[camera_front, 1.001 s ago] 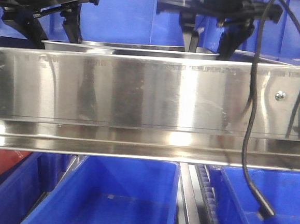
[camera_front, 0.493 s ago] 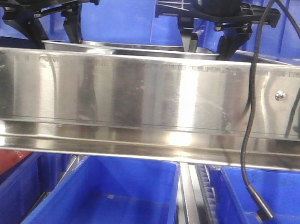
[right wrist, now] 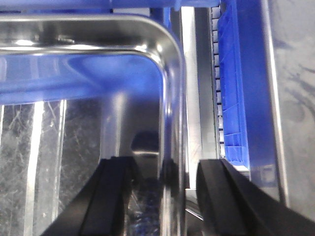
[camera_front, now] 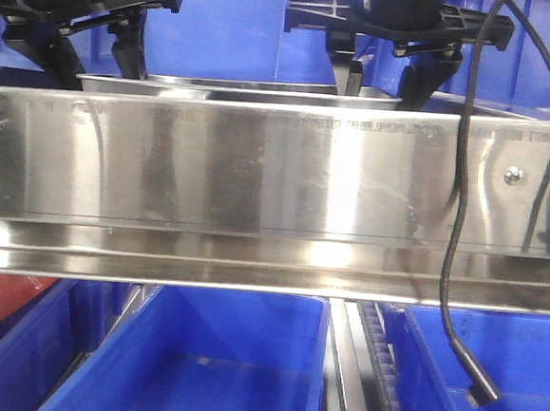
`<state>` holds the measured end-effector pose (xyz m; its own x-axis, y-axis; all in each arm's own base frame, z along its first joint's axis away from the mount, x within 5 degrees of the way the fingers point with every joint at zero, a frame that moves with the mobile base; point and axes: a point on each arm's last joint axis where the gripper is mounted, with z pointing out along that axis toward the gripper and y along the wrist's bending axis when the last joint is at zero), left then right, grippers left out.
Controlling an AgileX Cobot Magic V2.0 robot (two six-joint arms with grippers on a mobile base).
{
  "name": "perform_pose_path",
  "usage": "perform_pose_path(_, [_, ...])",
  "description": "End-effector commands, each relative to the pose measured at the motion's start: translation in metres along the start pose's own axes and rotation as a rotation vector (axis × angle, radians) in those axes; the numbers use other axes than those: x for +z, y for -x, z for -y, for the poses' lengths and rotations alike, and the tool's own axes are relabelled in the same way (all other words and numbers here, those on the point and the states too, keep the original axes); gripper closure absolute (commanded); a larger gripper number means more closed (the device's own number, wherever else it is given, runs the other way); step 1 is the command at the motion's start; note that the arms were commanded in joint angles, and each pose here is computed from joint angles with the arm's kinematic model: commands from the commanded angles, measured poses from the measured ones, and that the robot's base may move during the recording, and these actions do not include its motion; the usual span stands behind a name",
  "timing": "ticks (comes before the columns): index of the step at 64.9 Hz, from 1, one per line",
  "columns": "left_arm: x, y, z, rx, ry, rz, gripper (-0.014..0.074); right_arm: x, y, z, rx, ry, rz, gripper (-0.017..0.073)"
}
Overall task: Stack silver trays without gaps
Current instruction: 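Close both grippers on the silver tray's rim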
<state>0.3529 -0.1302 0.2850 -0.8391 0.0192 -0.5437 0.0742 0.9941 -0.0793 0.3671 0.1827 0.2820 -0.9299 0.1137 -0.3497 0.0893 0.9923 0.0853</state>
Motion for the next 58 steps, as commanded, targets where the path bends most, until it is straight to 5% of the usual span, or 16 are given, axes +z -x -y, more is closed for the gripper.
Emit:
perform_pose_path(1, [-0.0017, 0.0009, 0.0026, -0.012, -0.012, 0.004, 0.0346, -0.0026, 0.0023, 0.0023, 0.004, -0.001, 0.009, 0.0403])
perform_pose_path(14, [0.0034, -0.0004, 0.0034, -0.017, -0.014, -0.011, 0.0353, -0.0026, 0.0019, 0.0018, 0.008, 0.004, 0.005, 0.0526])
perform_pose_path(32, [0.0055, -0.0013, 0.005, -0.035, -0.029, -0.022, 0.0364, -0.0026, 0.0017, 0.0016, 0.009, 0.006, 0.003, 0.0536])
perform_pose_path(50, [0.0055, -0.0022, 0.005, -0.039, -0.029, -0.032, 0.0626, -0.0026, 0.0017, 0.0016, 0.009, 0.006, 0.003, 0.058])
perform_pose_path(58, [0.0055, -0.0026, 0.0049, -0.038, -0.027, -0.036, 0.0599, -0.0026, 0.0017, 0.0016, 0.009, 0.006, 0.003, 0.0631])
